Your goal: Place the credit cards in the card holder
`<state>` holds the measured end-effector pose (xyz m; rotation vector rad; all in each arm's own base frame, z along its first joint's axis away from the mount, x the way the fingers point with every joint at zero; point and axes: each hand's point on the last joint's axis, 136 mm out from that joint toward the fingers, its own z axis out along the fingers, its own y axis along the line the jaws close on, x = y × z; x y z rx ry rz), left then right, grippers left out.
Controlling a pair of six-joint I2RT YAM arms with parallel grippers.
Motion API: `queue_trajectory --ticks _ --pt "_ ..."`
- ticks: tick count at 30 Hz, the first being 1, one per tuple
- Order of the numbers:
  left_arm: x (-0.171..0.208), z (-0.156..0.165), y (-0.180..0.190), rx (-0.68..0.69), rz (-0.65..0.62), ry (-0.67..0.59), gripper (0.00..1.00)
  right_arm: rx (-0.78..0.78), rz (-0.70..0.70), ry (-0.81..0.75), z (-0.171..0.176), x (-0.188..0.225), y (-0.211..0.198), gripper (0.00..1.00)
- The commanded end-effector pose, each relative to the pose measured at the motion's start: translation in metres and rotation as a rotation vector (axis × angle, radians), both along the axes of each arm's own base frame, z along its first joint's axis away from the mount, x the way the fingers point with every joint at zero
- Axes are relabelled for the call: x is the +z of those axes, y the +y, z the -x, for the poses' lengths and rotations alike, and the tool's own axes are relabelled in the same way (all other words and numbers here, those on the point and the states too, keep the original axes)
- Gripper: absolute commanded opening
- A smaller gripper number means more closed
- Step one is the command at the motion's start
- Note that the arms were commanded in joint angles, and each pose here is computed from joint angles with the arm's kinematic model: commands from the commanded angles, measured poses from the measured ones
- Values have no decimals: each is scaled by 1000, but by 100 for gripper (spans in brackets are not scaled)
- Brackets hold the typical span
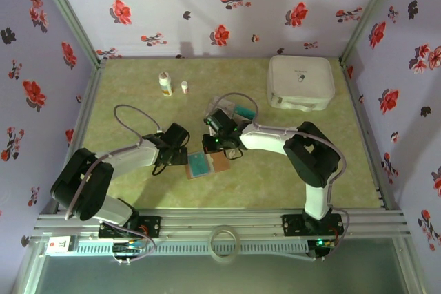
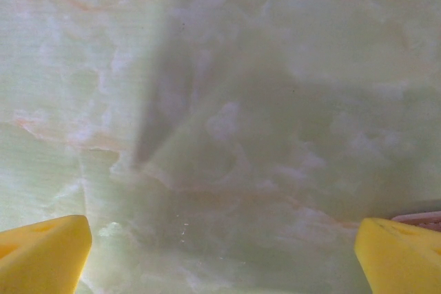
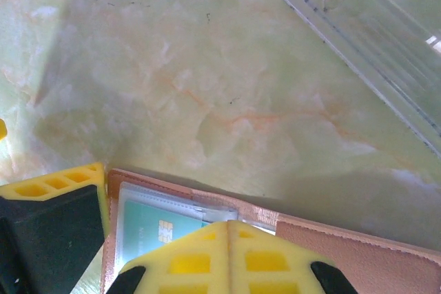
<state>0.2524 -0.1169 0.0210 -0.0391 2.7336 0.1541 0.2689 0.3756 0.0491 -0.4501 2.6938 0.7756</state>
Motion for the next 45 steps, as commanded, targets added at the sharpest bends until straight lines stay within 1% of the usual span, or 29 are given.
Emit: queue_trajectory --ticks 1,16,22,26,29,33,37,39,42,45 --pt "-5 -3 -4 -13 4 15 100 8 41 15 6 -15 -5 3" --pt "-6 -3 -5 -17 8 17 100 48 48 46 23 -29 10 2" --pt "-7 -3 -6 -18 10 17 100 55 25 45 26 -22 16 2" --pt "-5 -4 -6 -22 12 13 100 54 9 26 26 -10 16 3" --pt "2 -6 -6 -25 15 4 100 45 0 -5 23 6 11 7" --pt "20 -12 -4 -17 36 -32 100 19 -21 -44 20 29 -1 17" --pt "41 -15 -4 -20 79 -77 100 -26 -23 -80 17 45 -23 28" --pt "49 -14 -8 -38 113 -97 100 -52 -9 -92 16 46 -38 33" --pt "56 -9 -12 -54 174 -120 100 -81 -1 -97 16 47 -56 34" --pt "57 1 -10 -44 197 -112 100 -66 6 -80 24 44 -62 29"
